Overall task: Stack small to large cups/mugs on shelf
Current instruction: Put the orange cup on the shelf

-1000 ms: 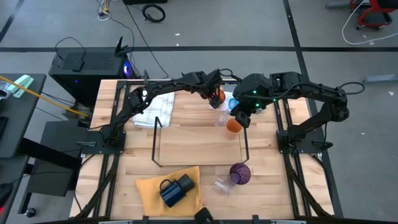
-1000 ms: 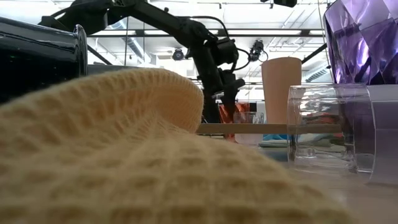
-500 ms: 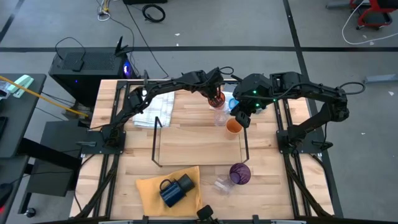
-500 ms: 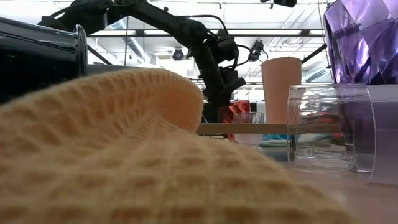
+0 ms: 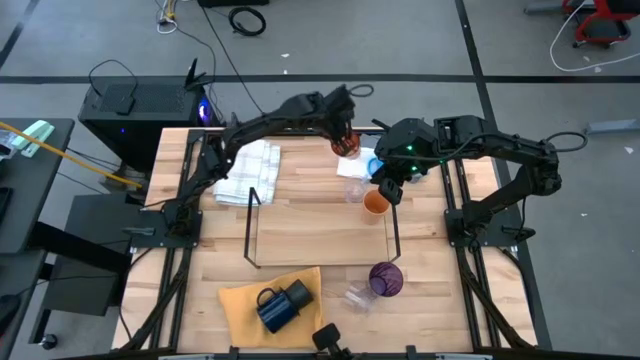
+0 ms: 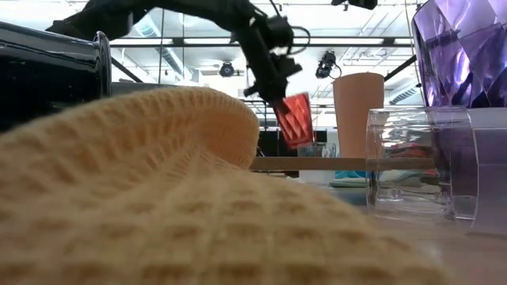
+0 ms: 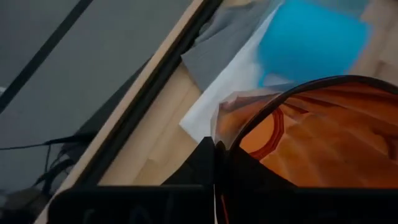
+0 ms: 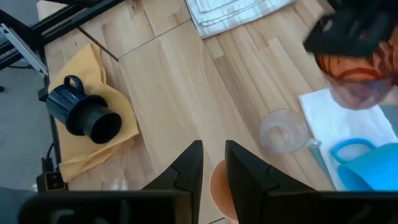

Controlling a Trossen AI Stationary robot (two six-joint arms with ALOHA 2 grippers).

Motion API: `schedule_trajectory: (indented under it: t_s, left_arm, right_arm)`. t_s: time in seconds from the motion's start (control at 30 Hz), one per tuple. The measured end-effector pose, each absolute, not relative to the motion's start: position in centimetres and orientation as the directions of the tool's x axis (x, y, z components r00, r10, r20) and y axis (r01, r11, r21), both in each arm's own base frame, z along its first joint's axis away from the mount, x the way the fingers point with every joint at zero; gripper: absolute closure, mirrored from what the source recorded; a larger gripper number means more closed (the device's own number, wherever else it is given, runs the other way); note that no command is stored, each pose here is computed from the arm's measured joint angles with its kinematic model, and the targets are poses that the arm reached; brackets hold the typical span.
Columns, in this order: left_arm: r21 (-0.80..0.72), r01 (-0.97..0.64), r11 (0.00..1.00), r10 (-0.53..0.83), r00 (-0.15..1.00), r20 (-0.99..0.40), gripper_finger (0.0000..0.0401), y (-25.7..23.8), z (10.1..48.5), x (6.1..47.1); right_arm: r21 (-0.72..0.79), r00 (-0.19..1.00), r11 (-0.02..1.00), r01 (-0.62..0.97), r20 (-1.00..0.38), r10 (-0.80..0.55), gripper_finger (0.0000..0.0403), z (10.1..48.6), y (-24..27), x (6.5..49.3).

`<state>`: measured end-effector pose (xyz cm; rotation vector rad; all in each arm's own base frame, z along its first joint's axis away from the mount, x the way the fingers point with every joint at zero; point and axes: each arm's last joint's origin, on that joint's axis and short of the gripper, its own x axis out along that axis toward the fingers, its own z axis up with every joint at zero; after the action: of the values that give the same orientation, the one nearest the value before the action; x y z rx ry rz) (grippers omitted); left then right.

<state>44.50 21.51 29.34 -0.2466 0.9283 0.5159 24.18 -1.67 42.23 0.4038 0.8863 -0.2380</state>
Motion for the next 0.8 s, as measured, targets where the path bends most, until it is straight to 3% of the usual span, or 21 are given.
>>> schedule_trajectory:
  t_s: [0.27,0.47,0.67,0.8]
  left_arm:
    - [-0.005,-0.475,0.88,0.209,0.397,-0.894,0.0387,17.9,34.5,39.7]
    - [-0.096,-0.459,0.883,0.141,0.455,-0.879,0.0387,14.5,37.9,38.0]
    - [-0.135,-0.361,0.923,0.052,0.463,-0.885,0.0387,8.8,37.8,39.5]
    - [-0.103,-0.347,0.932,0.07,0.453,-0.889,0.0387,6.5,36.4,41.2]
  right_arm:
    - [0.195,0.569,0.915,0.353,-0.821,-0.045,0.0328,42.0,-1.7,23.7]
    - [0.177,0.568,0.926,0.333,-0.822,-0.047,0.0328,42.0,-1.7,23.7]
    - [0.154,0.567,0.93,0.333,-0.821,-0.067,0.0328,42.0,-1.7,23.6]
    - [0.153,0.567,0.931,0.332,-0.821,-0.068,0.0328,42.0,-1.7,23.7]
